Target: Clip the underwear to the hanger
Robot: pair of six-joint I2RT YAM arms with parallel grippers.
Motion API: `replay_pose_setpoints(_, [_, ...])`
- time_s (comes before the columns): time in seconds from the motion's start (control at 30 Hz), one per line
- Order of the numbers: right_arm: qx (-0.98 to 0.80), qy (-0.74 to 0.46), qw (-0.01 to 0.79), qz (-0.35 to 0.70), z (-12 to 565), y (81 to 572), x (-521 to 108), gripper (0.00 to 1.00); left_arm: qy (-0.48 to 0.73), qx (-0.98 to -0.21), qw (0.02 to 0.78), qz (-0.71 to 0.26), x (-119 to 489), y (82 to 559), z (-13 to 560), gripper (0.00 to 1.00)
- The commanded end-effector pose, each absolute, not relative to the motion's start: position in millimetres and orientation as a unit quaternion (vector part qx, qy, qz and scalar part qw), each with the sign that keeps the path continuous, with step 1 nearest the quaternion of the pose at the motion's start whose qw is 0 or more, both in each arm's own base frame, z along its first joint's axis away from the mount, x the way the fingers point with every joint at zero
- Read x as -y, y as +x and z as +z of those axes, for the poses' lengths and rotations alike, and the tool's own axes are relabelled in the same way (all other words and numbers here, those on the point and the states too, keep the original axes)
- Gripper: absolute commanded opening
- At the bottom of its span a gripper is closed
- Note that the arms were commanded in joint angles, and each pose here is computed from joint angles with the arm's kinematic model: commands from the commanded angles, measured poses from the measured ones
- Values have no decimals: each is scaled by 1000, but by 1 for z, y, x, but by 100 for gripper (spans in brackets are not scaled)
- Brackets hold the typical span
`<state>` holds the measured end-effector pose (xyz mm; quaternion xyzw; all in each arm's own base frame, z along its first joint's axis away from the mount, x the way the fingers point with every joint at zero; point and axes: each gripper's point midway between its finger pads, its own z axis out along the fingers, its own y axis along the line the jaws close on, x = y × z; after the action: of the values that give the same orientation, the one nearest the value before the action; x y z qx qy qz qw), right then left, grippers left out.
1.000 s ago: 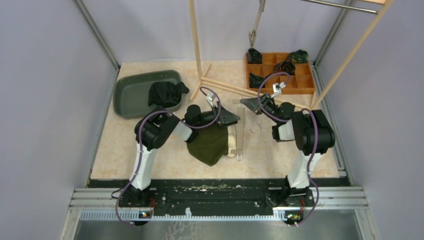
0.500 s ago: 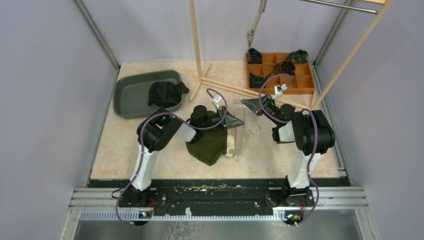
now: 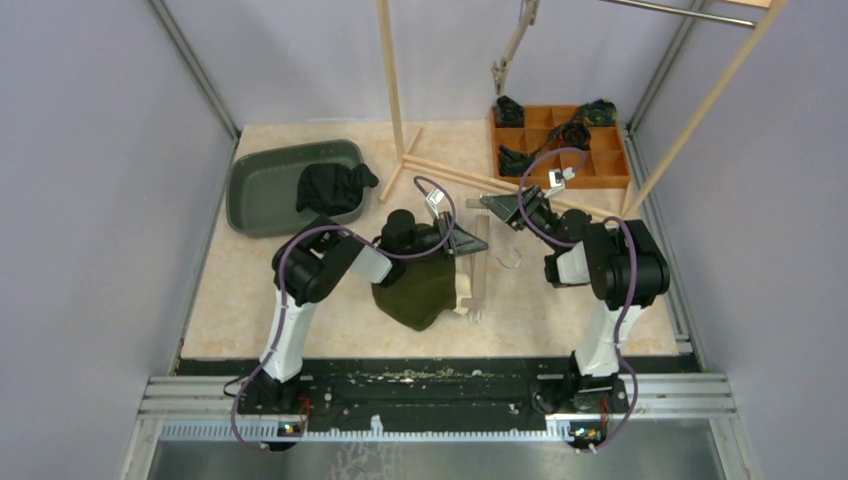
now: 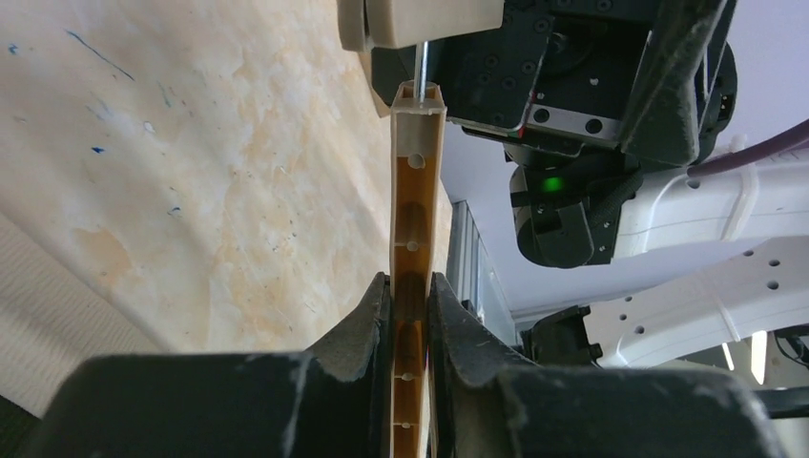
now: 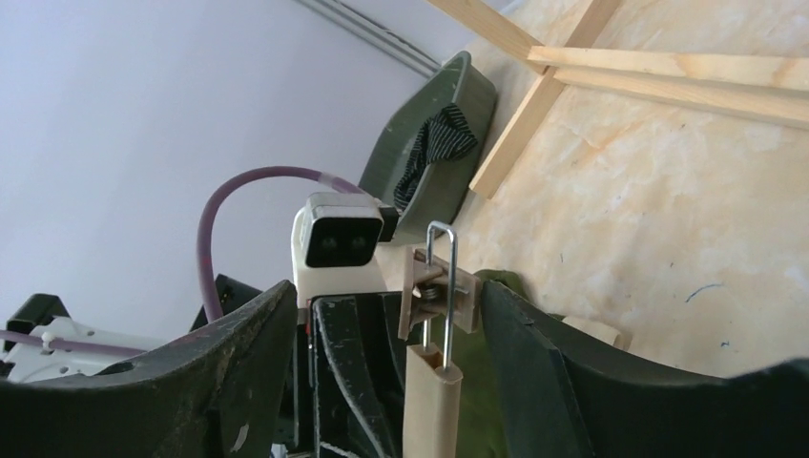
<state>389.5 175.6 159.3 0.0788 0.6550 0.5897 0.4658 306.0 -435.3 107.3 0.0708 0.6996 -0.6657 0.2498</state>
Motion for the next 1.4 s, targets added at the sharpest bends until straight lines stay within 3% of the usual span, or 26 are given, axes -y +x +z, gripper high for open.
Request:
replay_pose_setpoints(0.0, [-632, 49, 489, 599, 173, 384, -176, 70, 85, -680, 277, -673, 434, 309, 133, 0])
replay_pose_setpoints(0.17, [-632, 49, 487, 601, 173, 385, -176, 68, 87, -680, 279, -672, 434, 309, 134, 0])
replay_pose_setpoints(0.37, [-634, 48, 484, 602, 170, 387, -177, 56, 88, -680, 277, -673, 434, 308, 134, 0])
replay_pose_setpoints(0.47, [-633, 49, 483, 603, 170, 388, -177, 30, 89, -680, 278, -673, 434, 309, 135, 0])
replay_pose_setpoints(0.53, [-632, 51, 485, 603, 171, 389, -177, 1, 89, -680, 277, -673, 434, 308, 134, 0])
replay_pose_setpoints(0.57, [-631, 53, 486, 602, 171, 390, -176, 0, 90, -680, 276, -673, 434, 308, 134, 0])
replay_pose_setpoints(0.93, [-628, 53, 488, 604, 172, 389, -176, 0, 89, -680, 276, -673, 433, 307, 134, 0])
replay_pose_setpoints(1.07, [-625, 49, 485, 610, 173, 388, -177, 29, 91, -679, 275, -674, 434, 306, 135, 0])
replay_pose_setpoints(1.17, [-624, 49, 482, 613, 173, 389, -178, 40, 92, -679, 274, -674, 434, 305, 135, 0])
replay_pose_setpoints(1.37, [-623, 50, 483, 613, 173, 390, -178, 43, 93, -678, 275, -675, 434, 304, 136, 0])
